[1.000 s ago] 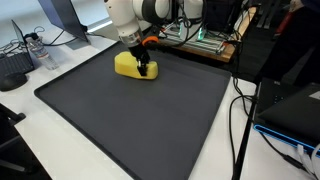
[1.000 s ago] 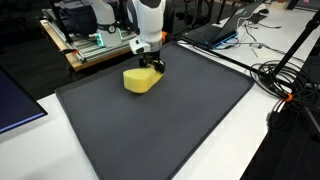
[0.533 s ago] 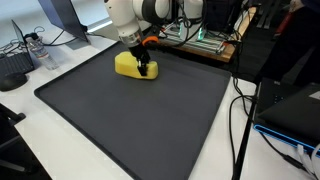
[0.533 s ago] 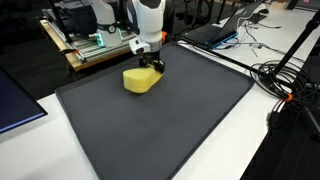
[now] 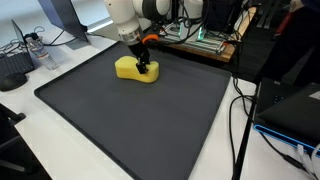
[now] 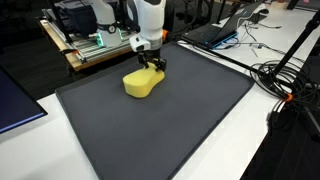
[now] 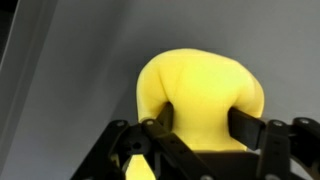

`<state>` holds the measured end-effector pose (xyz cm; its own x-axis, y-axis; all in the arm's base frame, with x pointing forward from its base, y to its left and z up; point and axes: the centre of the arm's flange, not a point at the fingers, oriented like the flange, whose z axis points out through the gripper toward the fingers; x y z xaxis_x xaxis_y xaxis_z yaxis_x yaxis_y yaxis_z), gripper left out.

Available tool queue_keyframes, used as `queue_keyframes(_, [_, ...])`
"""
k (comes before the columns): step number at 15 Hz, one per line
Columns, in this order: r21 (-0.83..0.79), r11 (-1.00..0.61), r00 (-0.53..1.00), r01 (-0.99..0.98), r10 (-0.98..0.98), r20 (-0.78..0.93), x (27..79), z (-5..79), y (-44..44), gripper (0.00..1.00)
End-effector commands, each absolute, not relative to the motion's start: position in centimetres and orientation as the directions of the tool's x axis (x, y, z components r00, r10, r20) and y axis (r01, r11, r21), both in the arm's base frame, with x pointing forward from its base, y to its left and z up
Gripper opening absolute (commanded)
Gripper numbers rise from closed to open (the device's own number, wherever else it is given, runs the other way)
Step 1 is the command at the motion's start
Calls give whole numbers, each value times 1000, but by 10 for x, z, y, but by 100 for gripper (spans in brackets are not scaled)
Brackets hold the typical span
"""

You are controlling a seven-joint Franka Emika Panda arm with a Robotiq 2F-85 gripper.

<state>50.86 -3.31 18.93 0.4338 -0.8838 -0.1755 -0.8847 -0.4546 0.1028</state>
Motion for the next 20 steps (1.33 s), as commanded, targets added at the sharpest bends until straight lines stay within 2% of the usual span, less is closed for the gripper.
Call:
queue_keyframes(1, [134, -455, 434, -880, -886, -162, 498, 213, -30, 80])
queue_keyframes(3, [145, -459, 439, -877, -886, -151, 496, 223, -28, 94])
queue_keyframes(5, [159, -465, 446, -871, -884, -140, 494, 232, -26, 100])
queue_keyframes(14, [154, -495, 480, -855, -868, -127, 515, 274, 10, 100])
queue_keyframes(20, [179, -382, 372, -907, -924, -88, 548, 291, 32, 100])
